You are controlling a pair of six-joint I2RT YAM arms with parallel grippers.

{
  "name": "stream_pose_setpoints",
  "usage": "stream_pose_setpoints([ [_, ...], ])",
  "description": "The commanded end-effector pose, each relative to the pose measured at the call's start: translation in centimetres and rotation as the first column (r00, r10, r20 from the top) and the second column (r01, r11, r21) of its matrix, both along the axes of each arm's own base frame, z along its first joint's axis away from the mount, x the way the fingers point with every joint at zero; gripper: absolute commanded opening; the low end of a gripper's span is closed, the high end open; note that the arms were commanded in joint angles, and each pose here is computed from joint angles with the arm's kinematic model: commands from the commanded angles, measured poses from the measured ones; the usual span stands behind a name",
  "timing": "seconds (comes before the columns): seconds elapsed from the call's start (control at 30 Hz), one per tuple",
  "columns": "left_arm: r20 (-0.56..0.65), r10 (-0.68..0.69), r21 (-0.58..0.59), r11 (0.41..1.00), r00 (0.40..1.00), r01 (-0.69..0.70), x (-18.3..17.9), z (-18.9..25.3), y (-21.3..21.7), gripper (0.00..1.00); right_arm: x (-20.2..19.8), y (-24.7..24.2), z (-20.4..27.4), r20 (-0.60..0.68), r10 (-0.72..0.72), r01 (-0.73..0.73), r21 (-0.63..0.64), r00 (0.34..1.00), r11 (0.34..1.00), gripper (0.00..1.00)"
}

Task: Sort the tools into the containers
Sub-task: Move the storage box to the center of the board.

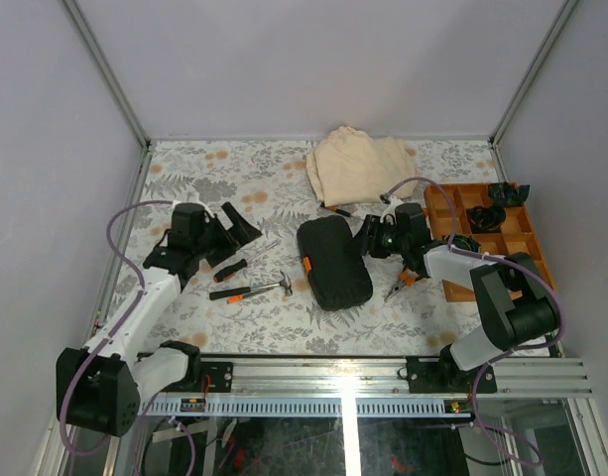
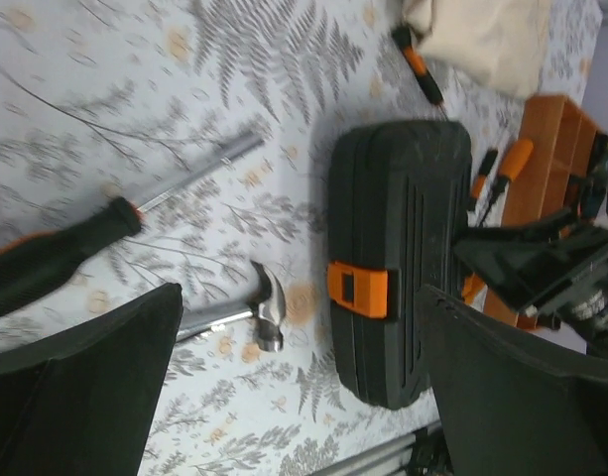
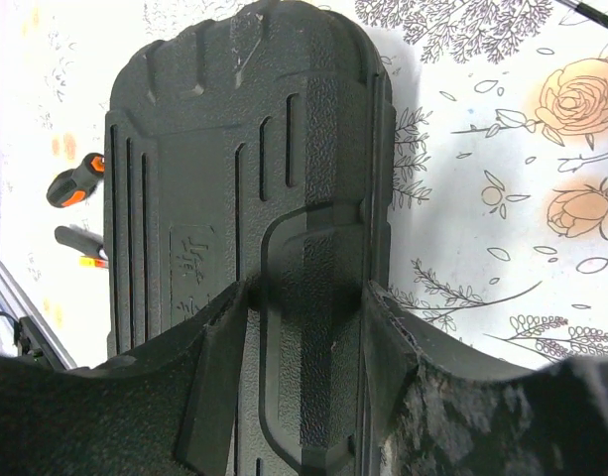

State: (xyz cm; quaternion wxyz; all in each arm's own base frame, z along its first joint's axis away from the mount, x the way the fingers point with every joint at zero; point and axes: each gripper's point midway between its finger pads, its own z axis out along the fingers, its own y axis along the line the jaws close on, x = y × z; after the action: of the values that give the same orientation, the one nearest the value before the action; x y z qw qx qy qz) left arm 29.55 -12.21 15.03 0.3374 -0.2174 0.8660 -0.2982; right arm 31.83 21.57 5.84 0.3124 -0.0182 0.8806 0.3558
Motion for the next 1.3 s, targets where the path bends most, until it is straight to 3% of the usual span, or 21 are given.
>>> stream_pose_setpoints([
  [0.0, 0.096, -0.022, -0.052, 0.998, 0.995, 0.027, 0.3, 1.4, -3.2, 1.0, -3.6, -3.2, -5.1, -0.196, -0.088, 0.068, -0.108, 0.977, 0.992, 0.5],
  [0.23, 0.078, -0.139, -0.151, 0.977, 0.987, 0.15, -2.1, -0.5, -9.4, 1.0, -3.7, -3.2, -5.1, -0.205, -0.117, 0.103, -0.078, 0.972, 0.992, 0.5],
  [0.53, 0.082, -0.178, -0.198, 0.961, 0.981, 0.191, -2.7, -1.8, -13.3, 1.0, -4.0, -3.5, -5.8, -0.24, -0.151, 0.144, -0.047, 0.959, 0.988, 0.5],
  [0.77, 0.014, -0.118, -0.286, 0.951, 0.993, 0.117, -2.8, -3.9, -14.0, 1.0, -4.0, -3.5, -5.7, -0.239, -0.148, 0.142, -0.041, 0.96, 0.989, 0.5],
  [1.27, 0.047, -0.086, -0.397, 0.913, 0.995, 0.097, -2.2, -4.6, -15.4, 1.0, -4.1, -3.4, -5.9, -0.245, -0.134, 0.132, -0.028, 0.96, 0.991, 0.5],
])
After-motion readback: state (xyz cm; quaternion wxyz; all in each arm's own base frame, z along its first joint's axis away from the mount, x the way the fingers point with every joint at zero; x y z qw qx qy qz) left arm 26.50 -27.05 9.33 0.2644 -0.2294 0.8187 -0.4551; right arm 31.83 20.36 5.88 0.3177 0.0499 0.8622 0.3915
